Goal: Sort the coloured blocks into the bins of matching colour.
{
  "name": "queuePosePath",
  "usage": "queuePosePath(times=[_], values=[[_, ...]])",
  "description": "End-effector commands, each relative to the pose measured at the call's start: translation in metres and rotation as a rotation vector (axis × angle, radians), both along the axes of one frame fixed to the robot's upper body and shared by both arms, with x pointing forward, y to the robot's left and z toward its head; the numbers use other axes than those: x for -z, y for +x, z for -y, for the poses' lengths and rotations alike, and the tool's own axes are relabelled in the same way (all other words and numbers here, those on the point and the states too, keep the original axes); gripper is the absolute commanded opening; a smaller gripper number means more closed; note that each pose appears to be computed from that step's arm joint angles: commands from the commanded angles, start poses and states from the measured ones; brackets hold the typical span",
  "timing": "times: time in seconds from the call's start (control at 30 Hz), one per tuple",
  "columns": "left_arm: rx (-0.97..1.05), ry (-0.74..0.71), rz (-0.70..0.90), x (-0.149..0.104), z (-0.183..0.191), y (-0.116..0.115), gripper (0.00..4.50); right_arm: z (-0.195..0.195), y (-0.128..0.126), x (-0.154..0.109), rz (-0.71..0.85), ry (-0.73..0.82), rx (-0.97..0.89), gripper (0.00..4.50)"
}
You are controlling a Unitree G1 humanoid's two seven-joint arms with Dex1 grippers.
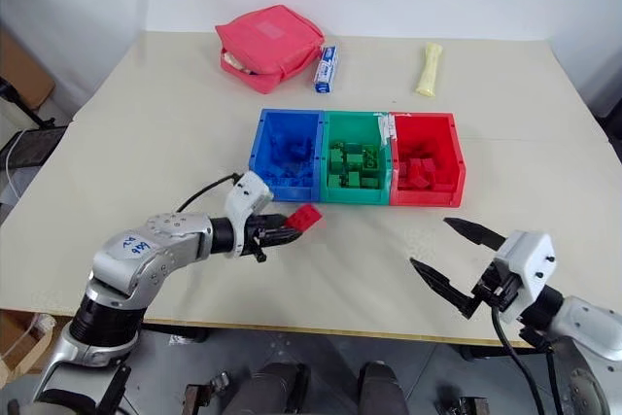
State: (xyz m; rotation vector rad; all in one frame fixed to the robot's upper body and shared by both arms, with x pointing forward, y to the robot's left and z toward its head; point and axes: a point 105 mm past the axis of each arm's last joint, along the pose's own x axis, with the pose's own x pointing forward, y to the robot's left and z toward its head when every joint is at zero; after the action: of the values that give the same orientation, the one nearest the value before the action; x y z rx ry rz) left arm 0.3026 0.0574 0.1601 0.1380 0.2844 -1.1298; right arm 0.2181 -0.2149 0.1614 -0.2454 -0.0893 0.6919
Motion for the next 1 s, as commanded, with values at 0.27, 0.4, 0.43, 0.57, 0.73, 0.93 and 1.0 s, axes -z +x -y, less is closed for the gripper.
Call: queuePosePath(times=[0.27, 0.4, 0.43, 0.57, 0.73, 0.93, 1.0], values=[[0.221, -0.251, 0.428, -0.076, 0.097, 0.029, 1.46, 0.028, -0.025, -0.015, 0.086, 0.012, 0.255, 4.50], [0.212, -0.198, 0.509, -0.071, 0.145, 0.052, 1.46, 0.020, -0.029, -0.010, 0.075, 0.030, 0.269, 4.50], [0.190, -0.138, 0.521, -0.065, 0.159, 0.060, 1.46, 0.018, -0.030, -0.008, 0.073, 0.035, 0.272, 4.50], [0.073, -0.047, 0.545, -0.065, 0.169, 0.087, 1.46, 0.014, -0.032, -0.008, 0.096, 0.049, 0.294, 4.50], [0.090, -0.046, 0.545, -0.072, 0.169, 0.091, 2.78, 0.010, -0.035, -0.006, 0.106, 0.061, 0.309, 4.50], [0.102, -0.080, 0.556, -0.076, 0.153, 0.096, 4.47, 0.008, -0.035, -0.001, 0.103, 0.058, 0.290, 4.50], [0.143, -0.115, 0.570, -0.078, 0.139, 0.093, 4.47, 0.008, -0.033, 0.001, 0.099, 0.047, 0.260, 4.50]])
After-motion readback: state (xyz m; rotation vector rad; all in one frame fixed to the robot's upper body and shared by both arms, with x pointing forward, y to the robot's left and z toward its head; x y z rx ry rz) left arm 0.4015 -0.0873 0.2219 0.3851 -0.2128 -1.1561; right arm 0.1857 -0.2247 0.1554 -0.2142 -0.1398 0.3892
